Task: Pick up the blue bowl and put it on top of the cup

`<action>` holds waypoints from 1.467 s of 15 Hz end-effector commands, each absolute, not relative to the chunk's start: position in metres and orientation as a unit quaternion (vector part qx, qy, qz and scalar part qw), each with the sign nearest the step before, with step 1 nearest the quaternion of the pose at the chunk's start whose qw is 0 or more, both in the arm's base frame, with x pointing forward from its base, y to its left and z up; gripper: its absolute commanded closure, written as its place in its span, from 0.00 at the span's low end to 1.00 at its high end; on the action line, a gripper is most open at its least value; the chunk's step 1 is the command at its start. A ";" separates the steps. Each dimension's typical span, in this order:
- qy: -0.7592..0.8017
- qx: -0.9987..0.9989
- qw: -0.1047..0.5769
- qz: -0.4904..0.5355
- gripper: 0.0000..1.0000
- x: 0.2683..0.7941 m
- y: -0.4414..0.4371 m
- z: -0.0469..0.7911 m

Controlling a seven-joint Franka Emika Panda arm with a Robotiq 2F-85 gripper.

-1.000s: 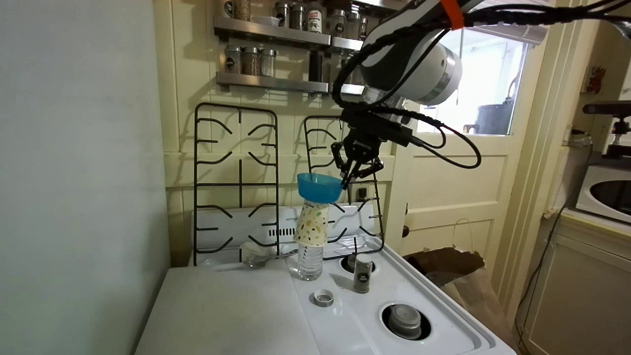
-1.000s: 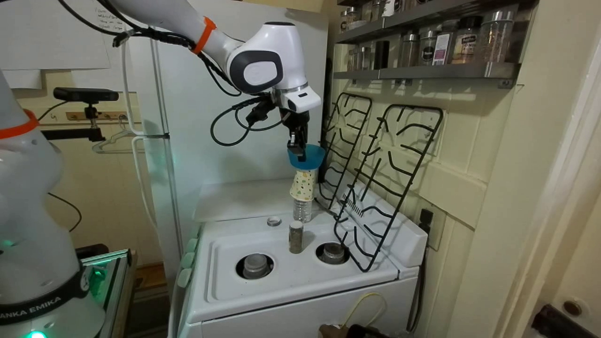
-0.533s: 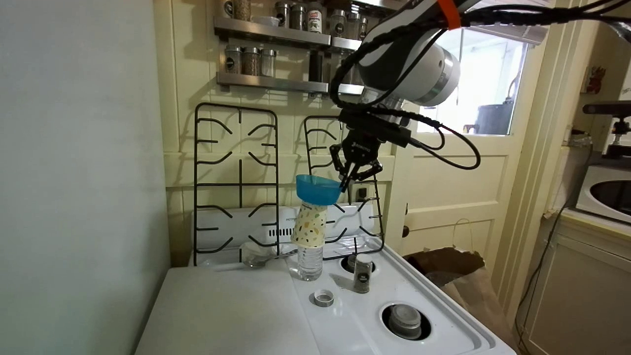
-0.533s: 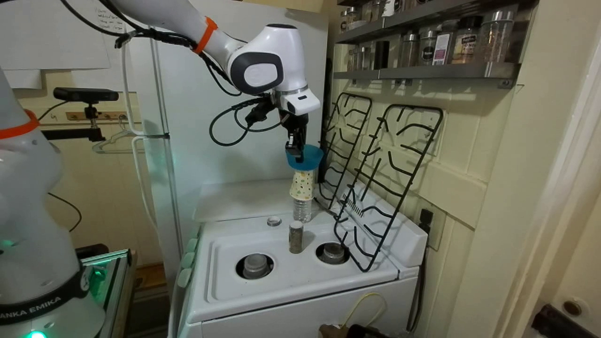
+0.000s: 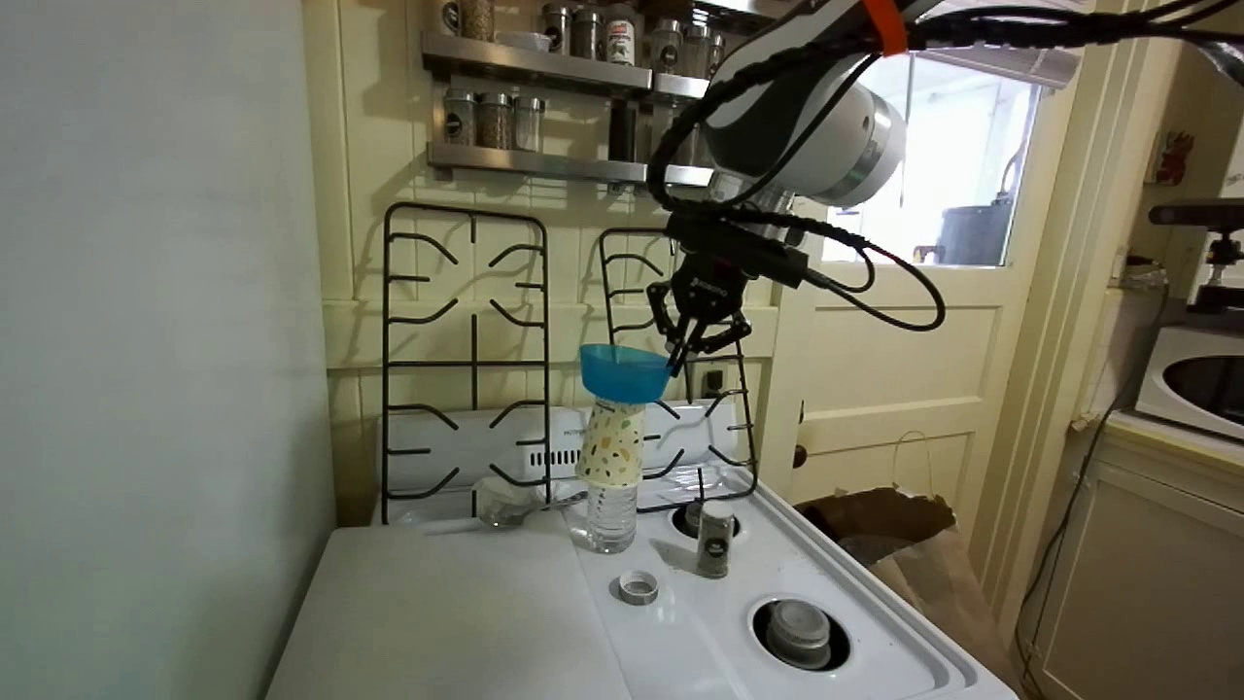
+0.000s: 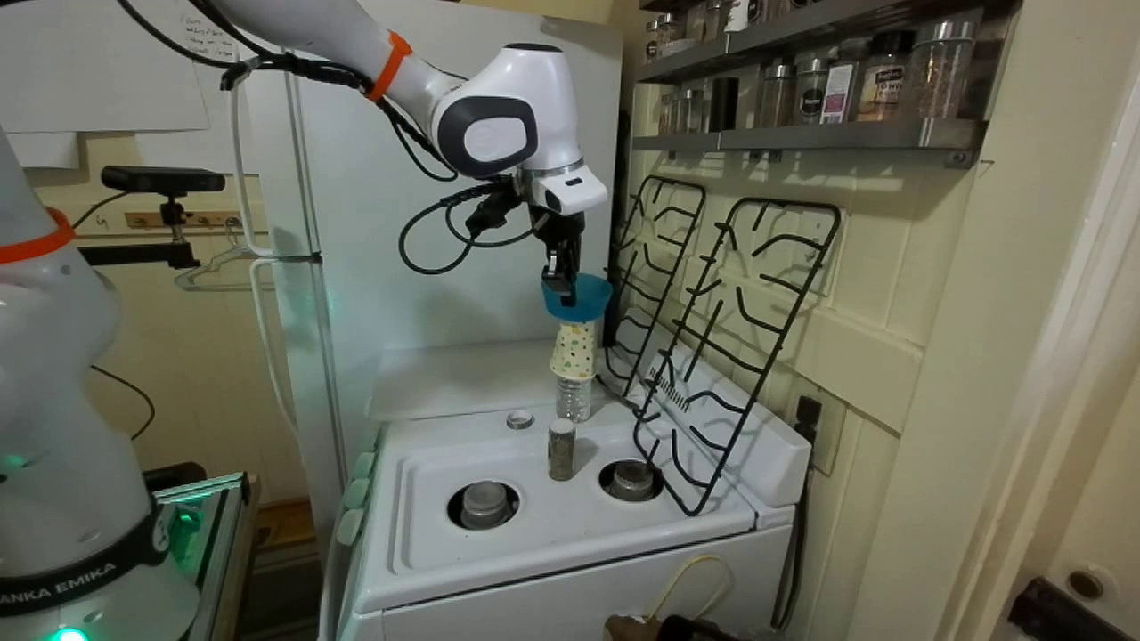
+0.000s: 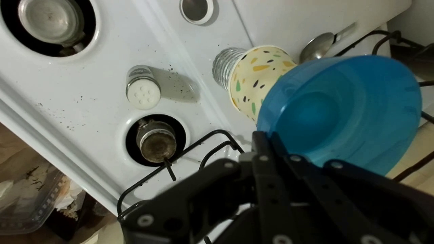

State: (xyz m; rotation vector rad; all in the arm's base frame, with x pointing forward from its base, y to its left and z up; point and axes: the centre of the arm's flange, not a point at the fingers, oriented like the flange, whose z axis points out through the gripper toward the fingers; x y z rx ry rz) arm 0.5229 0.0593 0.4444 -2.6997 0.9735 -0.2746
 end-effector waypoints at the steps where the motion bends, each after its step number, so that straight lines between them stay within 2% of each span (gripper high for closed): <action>1: 0.327 -0.934 0.116 -0.079 0.99 0.524 0.067 0.442; 3: 0.327 -0.935 0.113 -0.076 0.99 0.524 0.067 0.441; 4: 0.327 -0.935 0.111 -0.075 0.93 0.524 0.067 0.441; 5: 0.327 -0.936 0.110 -0.075 0.71 0.523 0.067 0.441; 7: 0.326 -0.936 0.108 -0.072 0.68 0.523 0.066 0.439; 8: 0.326 -0.937 0.107 -0.070 0.62 0.522 0.066 0.439; 16: 0.319 -0.939 0.103 -0.070 0.03 0.521 0.070 0.440; 17: 0.317 -0.940 0.103 -0.074 0.00 0.520 0.071 0.444; 22: 0.300 -0.942 0.103 -0.109 0.00 0.514 0.080 0.467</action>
